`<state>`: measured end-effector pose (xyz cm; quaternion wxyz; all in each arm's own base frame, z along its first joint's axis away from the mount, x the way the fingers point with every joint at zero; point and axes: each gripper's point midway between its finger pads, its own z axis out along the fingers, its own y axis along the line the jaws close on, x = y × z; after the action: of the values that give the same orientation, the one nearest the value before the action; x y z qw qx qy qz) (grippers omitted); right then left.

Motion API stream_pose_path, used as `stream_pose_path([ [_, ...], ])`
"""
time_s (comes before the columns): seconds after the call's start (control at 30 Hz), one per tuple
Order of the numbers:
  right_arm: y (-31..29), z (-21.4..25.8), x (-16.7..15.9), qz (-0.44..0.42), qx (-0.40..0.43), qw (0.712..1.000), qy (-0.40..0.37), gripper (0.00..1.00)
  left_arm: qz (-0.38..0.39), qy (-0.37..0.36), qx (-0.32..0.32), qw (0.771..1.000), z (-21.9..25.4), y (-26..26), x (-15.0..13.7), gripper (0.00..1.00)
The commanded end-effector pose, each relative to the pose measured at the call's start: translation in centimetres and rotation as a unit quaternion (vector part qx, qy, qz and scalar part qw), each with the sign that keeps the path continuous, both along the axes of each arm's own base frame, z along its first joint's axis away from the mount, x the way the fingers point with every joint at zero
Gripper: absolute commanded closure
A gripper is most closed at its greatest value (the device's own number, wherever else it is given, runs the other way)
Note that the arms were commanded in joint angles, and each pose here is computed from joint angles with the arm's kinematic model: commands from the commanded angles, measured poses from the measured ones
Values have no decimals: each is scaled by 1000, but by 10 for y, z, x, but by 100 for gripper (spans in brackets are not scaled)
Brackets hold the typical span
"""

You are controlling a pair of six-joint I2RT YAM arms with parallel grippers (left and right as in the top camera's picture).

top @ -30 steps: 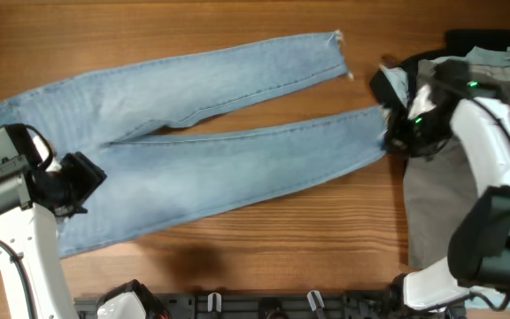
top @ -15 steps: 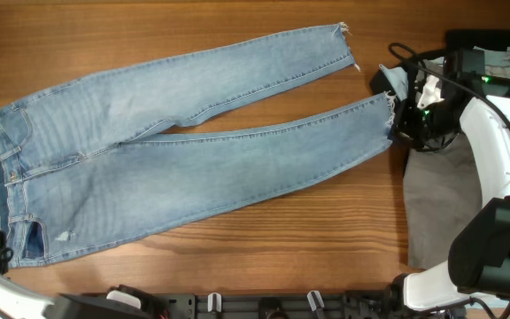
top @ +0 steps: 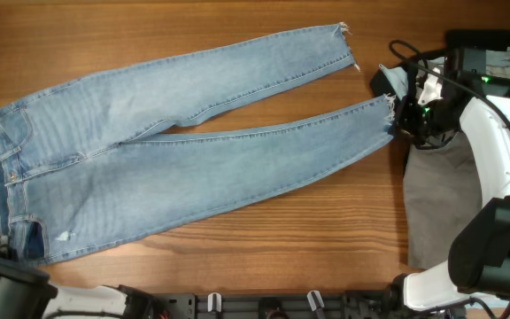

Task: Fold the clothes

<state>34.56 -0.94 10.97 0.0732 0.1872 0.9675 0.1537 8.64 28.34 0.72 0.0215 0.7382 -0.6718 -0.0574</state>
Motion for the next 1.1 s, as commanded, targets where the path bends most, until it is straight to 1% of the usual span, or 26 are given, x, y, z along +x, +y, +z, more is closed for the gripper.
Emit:
stream_pose_path([
  [0.0, -5, 6, 4, 6, -16, 1000, -14, 91, -9, 10, -1, 1000, -9, 6, -3, 79],
  [0.1, -5, 6, 5, 6, -17, 1000, -15, 91, -9, 13, 5, 1000, -17, 12, -2, 79],
  [0.17, -10, 5, 4, 3, -33, 999, -11, 91, -9, 6, 17, 1000, -20, 19, 1, 77],
  [0.2, -12, 4, 3, 2, -38, 999, -10, 91, -11, -19, 17, 1000, -21, 20, 10, 77],
  [0.23, -13, 4, 3, 2, -40, 999, -10, 91, -31, -60, 6, 998, -21, 17, 25, 77],
  [0.27, -13, 4, 3, 2, -40, 999, -10, 91, -72, -111, -13, 991, -20, 10, 43, 78],
  [0.3, -12, 4, 3, 2, -40, 999, -9, 91, -87, -118, -23, 989, -18, 5, 45, 78],
  [0.33, -12, 4, 3, 2, -40, 999, -8, 90, -88, -110, -30, 990, -15, 2, 40, 80],
  [0.4, -12, 4, 3, 2, -40, 999, -9, 90, -90, -119, -25, 988, -5, 3, 40, 81],
  [0.43, -13, 4, 3, 2, -40, 999, -9, 90, -113, -145, -21, 983, 3, 4, 48, 77],
  [0.47, -13, 4, 3, 2, -40, 999, -10, 90, -139, -188, -11, 972, 15, 4, 61, 69],
  [0.5, -13, 4, 4, 2, -40, 999, -10, 89, -148, -200, -3, 968, 21, 5, 64, 65],
  [0.53, -13, 4, 3, 2, -40, 999, -10, 89, -149, -195, 3, 969, 24, 6, 62, 60],
  [0.6, -13, 4, 3, 3, -40, 999, -9, 89, -146, -191, 1, 971, 24, 5, 60, 58],
  [0.7, -12, 4, 3, 3, -40, 999, -8, 89, -171, -199, -3, 965, 25, 3, 60, 61],
  [0.73, -12, 4, 2, 3, -40, 999, -8, 89, -168, -199, -1, 965, 25, 5, 57, 61],
  [0.83, -13, 4, 3, 2, -40, 999, -9, 89, -161, -199, 20, 967, 26, 18, 48, 54],
  [0.9, -13, 4, 3, 2, -40, 999, -10, 89, -158, -200, 41, 966, 24, 29, 46, 46],
  [1.0, -13, 4, 3, 2, -40, 999, -10, 89, -161, -210, 48, 963, 15, 38, 51, 39],
  [1.03, -13, 4, 3, 2, -40, 999, -10, 89, -172, -224, 44, 958, 11, 37, 57, 38],
  [1.07, -13, 4, 4, 2, -40, 999, -10, 89, -190, -245, 36, 950, 7, 34, 64, 38],
])
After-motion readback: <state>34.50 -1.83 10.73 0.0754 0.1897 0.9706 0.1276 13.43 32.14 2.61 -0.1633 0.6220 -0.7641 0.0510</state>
